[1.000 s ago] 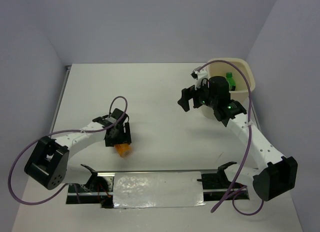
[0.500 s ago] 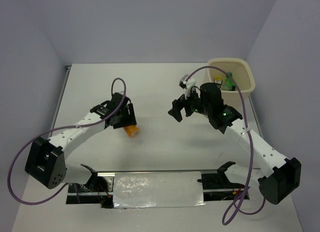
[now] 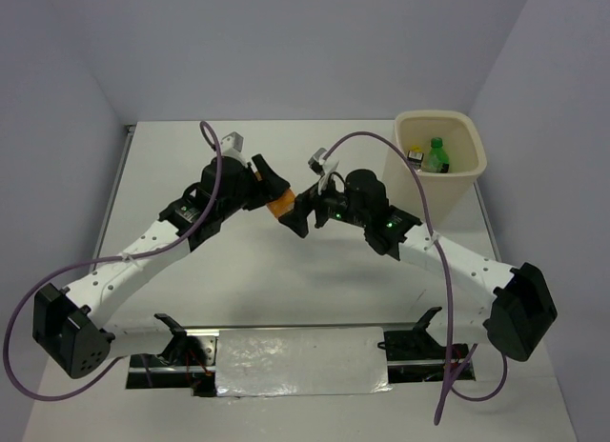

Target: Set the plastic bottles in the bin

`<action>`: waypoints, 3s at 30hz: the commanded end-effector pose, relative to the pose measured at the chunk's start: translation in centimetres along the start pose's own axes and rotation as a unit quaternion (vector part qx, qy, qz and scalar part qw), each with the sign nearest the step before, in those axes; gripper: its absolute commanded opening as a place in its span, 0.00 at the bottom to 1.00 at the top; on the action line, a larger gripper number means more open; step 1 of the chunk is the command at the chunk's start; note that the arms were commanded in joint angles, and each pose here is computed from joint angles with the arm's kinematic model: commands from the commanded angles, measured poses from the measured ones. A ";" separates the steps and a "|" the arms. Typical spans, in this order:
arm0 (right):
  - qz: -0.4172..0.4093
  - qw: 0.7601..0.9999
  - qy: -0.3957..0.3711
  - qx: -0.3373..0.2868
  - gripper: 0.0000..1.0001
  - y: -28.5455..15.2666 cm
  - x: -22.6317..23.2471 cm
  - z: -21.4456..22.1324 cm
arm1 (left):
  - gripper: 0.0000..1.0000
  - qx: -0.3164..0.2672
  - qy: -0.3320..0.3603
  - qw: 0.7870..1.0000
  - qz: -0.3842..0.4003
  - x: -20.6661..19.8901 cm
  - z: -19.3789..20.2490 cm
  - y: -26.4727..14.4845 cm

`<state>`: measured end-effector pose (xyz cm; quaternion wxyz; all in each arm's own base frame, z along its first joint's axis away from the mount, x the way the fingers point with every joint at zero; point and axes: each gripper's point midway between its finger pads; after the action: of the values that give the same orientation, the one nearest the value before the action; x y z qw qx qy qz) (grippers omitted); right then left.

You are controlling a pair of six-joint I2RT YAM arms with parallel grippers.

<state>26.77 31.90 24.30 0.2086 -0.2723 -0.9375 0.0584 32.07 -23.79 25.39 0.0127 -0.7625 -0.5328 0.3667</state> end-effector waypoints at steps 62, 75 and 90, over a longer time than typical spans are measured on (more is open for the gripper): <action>0.459 0.855 0.110 -0.215 0.89 -23.1 -21.7 -14.0 | 0.99 -0.118 -0.075 0.930 -0.339 22.5 -6.2 -10.6; 0.453 0.858 0.101 -0.221 1.00 -24.9 -18.7 -14.1 | 0.99 -0.112 -0.075 0.931 -0.338 23.1 -6.2 -10.5; 0.387 0.882 0.111 -0.245 1.00 -25.3 -13.7 -10.5 | 0.99 -0.115 -0.079 0.926 -0.350 24.0 -5.8 -11.2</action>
<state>29.63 2.80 34.36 0.1993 -0.6687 -0.7066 -0.1175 30.27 2.59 20.17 0.0186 -0.4834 -0.8018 0.3509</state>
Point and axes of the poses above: each gripper's point midway between its finger pads, its own y axis out along the fingers, its own x axis along the line the jaws close on, z = x × y, and after that the axes turned 8 degrees about y, right-handed
